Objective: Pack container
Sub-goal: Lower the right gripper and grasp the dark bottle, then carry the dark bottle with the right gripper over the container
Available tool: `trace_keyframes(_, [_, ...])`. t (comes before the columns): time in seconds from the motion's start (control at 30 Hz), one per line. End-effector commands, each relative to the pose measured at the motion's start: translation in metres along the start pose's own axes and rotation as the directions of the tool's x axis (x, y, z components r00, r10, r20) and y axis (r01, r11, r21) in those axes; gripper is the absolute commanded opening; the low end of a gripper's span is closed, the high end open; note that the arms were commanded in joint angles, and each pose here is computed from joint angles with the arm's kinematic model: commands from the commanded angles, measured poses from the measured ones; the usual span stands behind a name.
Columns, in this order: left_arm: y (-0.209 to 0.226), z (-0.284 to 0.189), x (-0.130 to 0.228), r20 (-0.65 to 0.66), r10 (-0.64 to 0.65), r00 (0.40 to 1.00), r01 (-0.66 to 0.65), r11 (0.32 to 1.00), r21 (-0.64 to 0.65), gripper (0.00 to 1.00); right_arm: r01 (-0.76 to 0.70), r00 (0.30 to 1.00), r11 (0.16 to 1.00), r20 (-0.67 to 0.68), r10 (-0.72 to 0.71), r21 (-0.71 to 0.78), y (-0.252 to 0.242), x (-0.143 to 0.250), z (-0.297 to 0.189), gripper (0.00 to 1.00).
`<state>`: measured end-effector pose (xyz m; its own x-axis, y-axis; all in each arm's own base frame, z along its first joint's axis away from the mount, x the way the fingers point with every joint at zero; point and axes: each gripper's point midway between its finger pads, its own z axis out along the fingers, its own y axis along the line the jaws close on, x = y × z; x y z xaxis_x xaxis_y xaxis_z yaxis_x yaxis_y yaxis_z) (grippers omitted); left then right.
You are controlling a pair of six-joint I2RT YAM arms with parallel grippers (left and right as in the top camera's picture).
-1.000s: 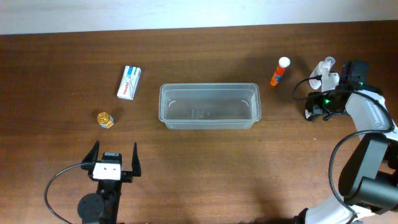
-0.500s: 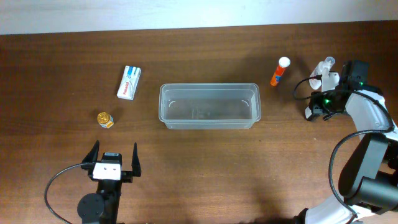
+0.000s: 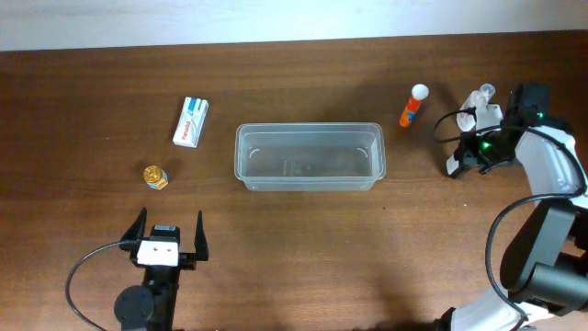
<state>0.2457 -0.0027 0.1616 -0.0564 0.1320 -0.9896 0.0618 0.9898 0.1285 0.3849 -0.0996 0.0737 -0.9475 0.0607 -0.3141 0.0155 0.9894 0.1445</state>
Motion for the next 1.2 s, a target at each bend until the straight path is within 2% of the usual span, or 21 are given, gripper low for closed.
trace_keyframes(0.0, [0.002,0.000,0.002,-0.002,0.016,1.000,-0.016,1.000,-0.011,0.99,0.008,0.997,0.996,0.083,0.000,-0.093,0.017,-0.026,-0.026,0.15])
trace_keyframes(0.17, [0.002,0.000,0.002,-0.002,0.016,1.000,-0.016,1.000,-0.011,0.99,0.057,0.984,0.981,0.179,-0.024,-0.186,0.049,-0.057,-0.094,0.15])
trace_keyframes(0.33, [0.002,0.000,0.002,-0.002,0.016,1.000,-0.016,1.000,-0.011,0.99,0.149,0.971,0.969,0.214,-0.106,-0.198,0.093,-0.070,-0.146,0.13])
trace_keyframes(0.47, [0.002,0.000,0.002,-0.002,0.016,1.000,-0.016,1.000,-0.011,0.99,0.257,0.948,0.939,0.247,-0.199,-0.227,0.157,-0.077,-0.170,0.13])
trace_keyframes(0.57, [0.002,0.000,0.002,-0.002,0.016,1.000,-0.016,1.000,-0.011,1.00,0.261,0.951,0.937,0.230,-0.209,-0.231,0.186,-0.075,-0.165,0.13])
trace_keyframes(0.8, [0.002,0.000,0.002,-0.002,0.016,1.000,-0.016,1.000,-0.011,0.99,0.236,0.962,0.963,0.174,-0.211,-0.132,0.231,-0.067,-0.146,0.13])
trace_keyframes(0.9, [0.002,0.000,0.002,-0.002,0.016,1.000,-0.016,1.000,-0.011,0.99,0.195,0.973,0.978,0.136,-0.184,-0.075,0.240,-0.065,-0.127,0.13])
trace_keyframes(1.17, [0.002,0.000,0.002,-0.002,0.016,1.000,-0.016,1.000,-0.011,0.99,0.111,0.994,0.993,0.028,-0.110,-0.037,0.253,-0.061,-0.071,0.13])
